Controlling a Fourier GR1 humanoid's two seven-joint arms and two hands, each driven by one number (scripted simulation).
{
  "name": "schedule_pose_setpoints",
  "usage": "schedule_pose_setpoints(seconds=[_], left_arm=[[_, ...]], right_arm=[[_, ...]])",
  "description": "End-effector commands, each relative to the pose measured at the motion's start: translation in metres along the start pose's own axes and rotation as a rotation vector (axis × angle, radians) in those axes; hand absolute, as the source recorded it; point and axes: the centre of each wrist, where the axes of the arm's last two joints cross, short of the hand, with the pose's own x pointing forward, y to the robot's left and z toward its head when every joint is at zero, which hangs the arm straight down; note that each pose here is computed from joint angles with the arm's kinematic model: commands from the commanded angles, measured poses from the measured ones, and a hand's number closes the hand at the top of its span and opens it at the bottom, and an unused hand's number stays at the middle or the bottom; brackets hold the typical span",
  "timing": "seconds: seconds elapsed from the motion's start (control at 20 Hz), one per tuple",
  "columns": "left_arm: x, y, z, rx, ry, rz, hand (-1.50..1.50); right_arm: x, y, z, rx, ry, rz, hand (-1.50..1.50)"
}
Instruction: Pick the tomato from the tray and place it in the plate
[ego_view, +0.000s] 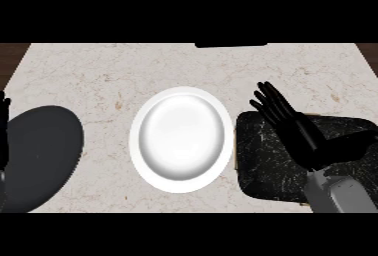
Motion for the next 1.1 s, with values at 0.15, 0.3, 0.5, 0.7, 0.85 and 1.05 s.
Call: schedule_pose_setpoints(seconds=[0.15,0.3,0.5,0.7,0.85,1.05], left_arm=[[0.040,-0.045,-0.001,-0.261,-0.122,0.076,0.00],[0.029,-0.047,0.004,-0.298,-0.081,0.078,0.00],[0.056,-0.064,0.003,-0.409,-0.127,0.160,0.00],[0.068,-0.066,-0.003,-0.435,-0.137,0.173,0.00],[0.050,-0.060,-0.006,-0.445,-0.139,0.168,0.00],[0.069,-0.079,0.013,-0.459,-0.136,0.170,0.00]], right_arm=[[0.033,0.048,-0.014,0.512,-0.193,0.185,1.50],[0.097,0.022,-0.022,0.436,-0.246,0.753,1.50],[0.038,0.041,0.009,0.397,-0.292,0.871,1.50],[-0.042,0.032,0.053,0.267,-0.371,0.595,-1.50],[-0.054,0.019,0.074,0.268,-0.482,0.530,-1.50],[-0.021,0.002,0.068,0.218,-0.565,0.615,-1.50]])
